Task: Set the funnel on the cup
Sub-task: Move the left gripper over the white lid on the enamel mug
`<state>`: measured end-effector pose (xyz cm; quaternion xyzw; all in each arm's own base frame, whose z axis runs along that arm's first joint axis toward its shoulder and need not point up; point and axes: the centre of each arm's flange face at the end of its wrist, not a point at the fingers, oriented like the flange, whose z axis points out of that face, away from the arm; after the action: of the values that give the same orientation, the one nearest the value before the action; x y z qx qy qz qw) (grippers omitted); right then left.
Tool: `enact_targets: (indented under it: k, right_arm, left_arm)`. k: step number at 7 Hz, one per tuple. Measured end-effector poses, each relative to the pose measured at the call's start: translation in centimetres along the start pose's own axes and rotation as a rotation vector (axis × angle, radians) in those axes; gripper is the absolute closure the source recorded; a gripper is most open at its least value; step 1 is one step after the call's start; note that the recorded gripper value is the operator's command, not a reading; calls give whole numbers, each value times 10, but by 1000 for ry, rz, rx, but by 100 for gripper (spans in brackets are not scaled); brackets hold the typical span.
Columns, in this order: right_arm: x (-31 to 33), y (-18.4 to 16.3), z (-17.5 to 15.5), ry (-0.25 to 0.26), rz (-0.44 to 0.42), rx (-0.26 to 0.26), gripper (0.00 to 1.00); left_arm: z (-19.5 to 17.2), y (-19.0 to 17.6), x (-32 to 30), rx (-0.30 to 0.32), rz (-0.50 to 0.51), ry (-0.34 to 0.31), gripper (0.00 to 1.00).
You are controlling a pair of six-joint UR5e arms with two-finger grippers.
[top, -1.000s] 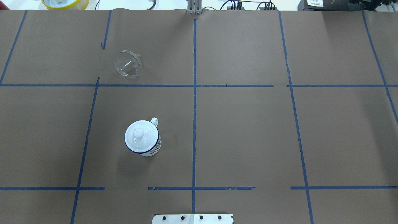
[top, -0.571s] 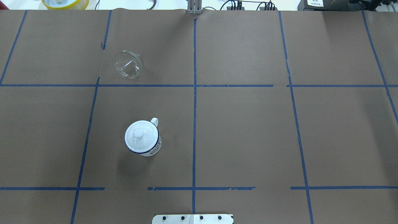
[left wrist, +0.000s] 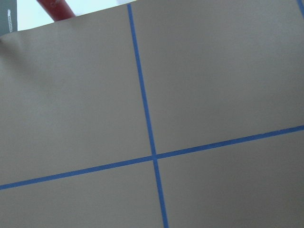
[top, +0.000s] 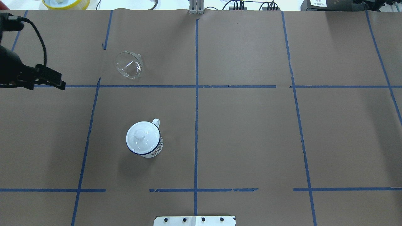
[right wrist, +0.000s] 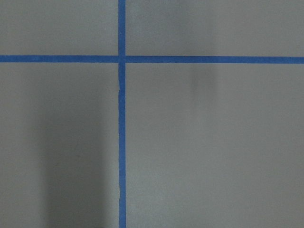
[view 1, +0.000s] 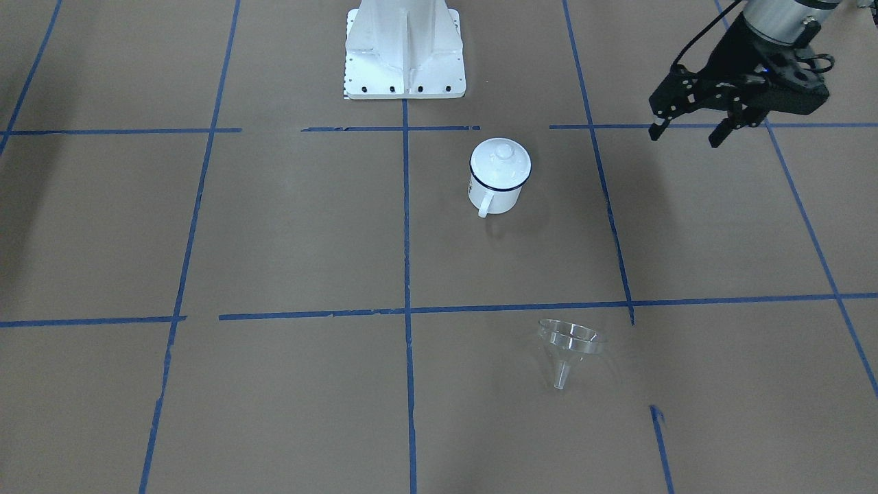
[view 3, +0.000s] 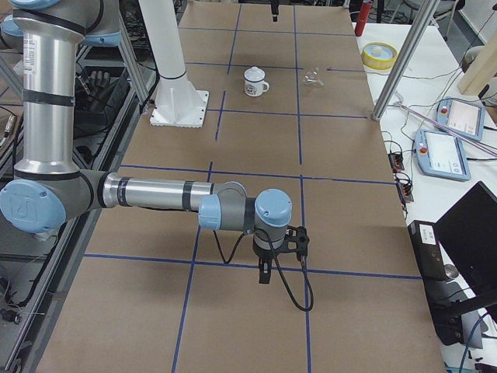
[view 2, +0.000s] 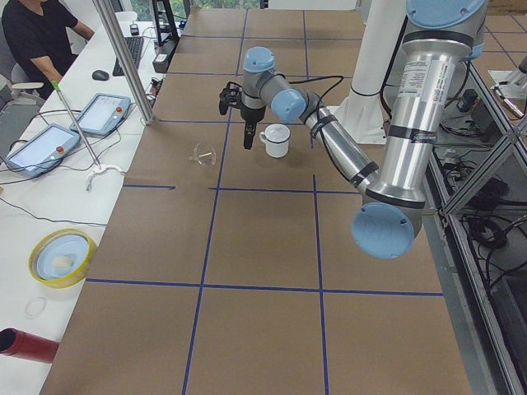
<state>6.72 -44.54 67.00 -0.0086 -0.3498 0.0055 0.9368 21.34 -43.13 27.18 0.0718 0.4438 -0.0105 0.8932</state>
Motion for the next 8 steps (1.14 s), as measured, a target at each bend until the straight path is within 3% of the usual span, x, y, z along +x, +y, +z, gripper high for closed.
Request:
enact_targets:
  k: [4, 8]
  right_arm:
    - [0, 0, 0, 0, 0, 0, 0]
    - [0, 0, 0, 0, 0, 0, 0]
  left_arm:
    - [61, 33, 171, -108, -90, -77, 0]
    - [130, 64, 215, -78, -182, -85, 0]
